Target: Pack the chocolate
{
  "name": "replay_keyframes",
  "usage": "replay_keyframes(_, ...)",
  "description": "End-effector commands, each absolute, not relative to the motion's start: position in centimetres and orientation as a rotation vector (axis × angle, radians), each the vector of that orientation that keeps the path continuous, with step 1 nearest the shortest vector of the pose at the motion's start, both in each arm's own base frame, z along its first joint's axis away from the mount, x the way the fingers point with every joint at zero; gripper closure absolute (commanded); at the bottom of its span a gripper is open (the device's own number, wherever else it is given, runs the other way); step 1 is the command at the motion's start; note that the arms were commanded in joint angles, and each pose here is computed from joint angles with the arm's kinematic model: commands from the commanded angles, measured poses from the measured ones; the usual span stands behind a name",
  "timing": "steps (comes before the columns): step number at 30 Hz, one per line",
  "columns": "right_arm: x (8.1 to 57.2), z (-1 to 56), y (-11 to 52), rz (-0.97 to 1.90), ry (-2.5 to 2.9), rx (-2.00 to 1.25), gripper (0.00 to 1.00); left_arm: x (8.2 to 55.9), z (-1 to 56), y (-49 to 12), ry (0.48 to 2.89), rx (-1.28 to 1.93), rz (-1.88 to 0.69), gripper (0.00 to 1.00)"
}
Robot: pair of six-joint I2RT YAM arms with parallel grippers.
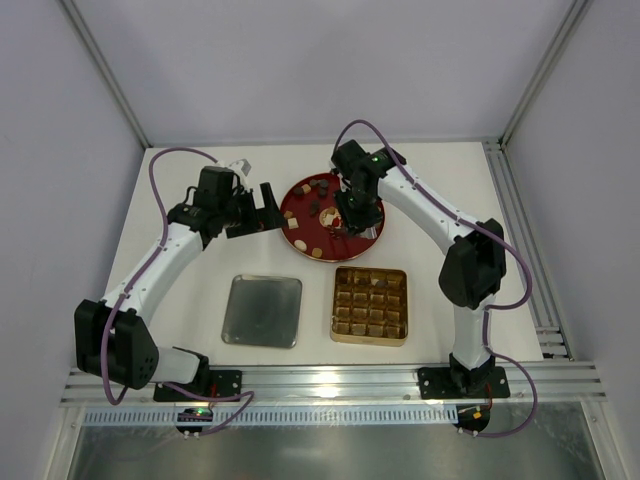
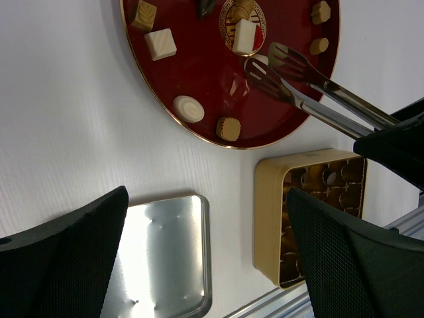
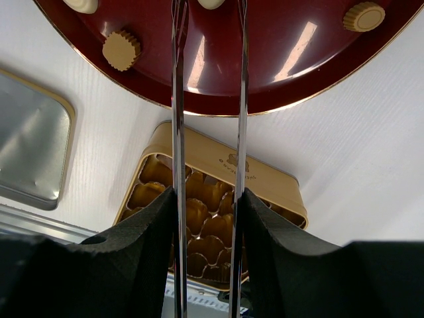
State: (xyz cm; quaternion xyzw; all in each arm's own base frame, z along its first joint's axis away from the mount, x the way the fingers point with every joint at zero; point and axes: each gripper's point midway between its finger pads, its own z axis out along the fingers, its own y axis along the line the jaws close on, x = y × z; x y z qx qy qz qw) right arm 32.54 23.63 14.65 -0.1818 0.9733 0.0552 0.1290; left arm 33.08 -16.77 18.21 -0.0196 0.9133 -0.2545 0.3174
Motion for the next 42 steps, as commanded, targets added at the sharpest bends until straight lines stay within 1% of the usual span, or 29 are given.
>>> replay_keyframes(1,33.3,15.7,24.2,0.175,2.778,-0.539,0.55,33.7,18.9,-16.9,2.372,-0.053,-0.691,0.0)
replay_keyframes(14,33.5,15.1,24.3,0.167,2.79,-0.546,0.56,33.8,18.8,-16.9,2.37,-0.052,-0.689,0.0)
replay_keyframes(17,33.3,15.2,24.8,0.211,2.796,-0.555,0.56,33.8,18.9,-16.8,2.37,-0.053,-0.686,0.0)
replay_keyframes(19,33.2,15.3,24.7,0.211,2.795,-0.557,0.58,33.8,18.8,-16.8,2.371,-0.053,-0.681,0.0)
replay_keyframes(25,33.1,15.7,24.5,0.203,2.79,-0.554,0.59,33.8,18.8,-16.9,2.373,-0.055,-0.688,0.0)
replay_keyframes(26,33.1,15.7,24.4,0.203,2.789,-0.552,0.62,33.8,18.8,-16.9,2.371,-0.055,-0.686,0.0)
replay_keyframes(32,33.3,16.7,24.5,0.205,2.768,-0.544,0.66,33.8,18.7,-16.8,2.374,-0.055,-0.683,0.01)
replay_keyframes(42,34.1,18.0,24.0,0.183,2.729,-0.51,0.67,33.8,18.7,-16.8,2.374,-0.056,-0.681,0.0)
